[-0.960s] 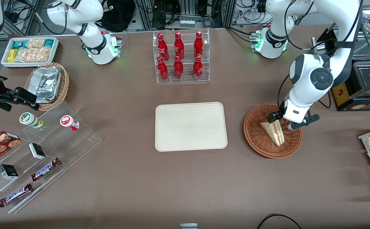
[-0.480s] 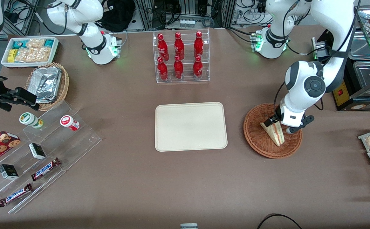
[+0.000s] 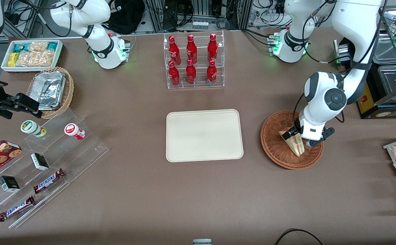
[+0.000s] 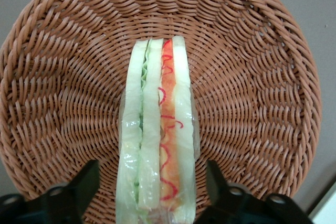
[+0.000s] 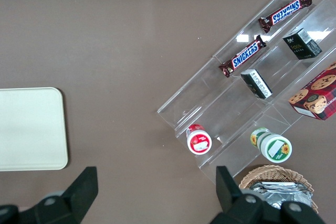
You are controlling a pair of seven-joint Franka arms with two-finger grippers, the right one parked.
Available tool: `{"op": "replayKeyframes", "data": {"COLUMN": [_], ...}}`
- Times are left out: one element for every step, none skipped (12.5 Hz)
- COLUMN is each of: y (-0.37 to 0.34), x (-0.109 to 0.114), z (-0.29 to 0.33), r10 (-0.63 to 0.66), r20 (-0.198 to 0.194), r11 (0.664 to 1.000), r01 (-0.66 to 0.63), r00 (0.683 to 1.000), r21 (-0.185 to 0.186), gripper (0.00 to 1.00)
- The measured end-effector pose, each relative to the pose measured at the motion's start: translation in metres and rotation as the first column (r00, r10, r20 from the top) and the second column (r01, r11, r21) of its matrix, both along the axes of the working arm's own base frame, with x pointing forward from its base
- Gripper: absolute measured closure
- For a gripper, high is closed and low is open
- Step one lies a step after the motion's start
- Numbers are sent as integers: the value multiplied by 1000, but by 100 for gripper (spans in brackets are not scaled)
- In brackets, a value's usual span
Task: Place sandwich from basket to tray
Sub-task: 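Lower the left gripper and close it on the wrapped sandwich, then lift the sandwich and carry it over the cream tray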
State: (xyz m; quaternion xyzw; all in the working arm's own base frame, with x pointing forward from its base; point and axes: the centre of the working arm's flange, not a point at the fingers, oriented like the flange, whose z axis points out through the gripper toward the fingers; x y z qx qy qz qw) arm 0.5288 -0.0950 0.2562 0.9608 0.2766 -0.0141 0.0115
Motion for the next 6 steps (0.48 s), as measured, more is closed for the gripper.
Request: {"op": "replayKeyframes", "data": {"y": [0, -1, -2, -2, -3, -4], "x": [3, 7, 11, 15, 20, 25], "z": [3, 7, 12, 17, 24, 34], "r10": [9, 15, 17, 17, 16, 14], "r20": [8, 17, 25, 23, 3, -24], "r11": [1000, 1000, 1000, 1000, 1000, 1000], "r01": [-9, -15, -17, -17, -16, -14], "r00": [1000, 1000, 1000, 1000, 1000, 1000], "r21": [-1, -3, -5, -4, 0, 5], "gripper": [34, 44, 55, 64, 71, 74]}}
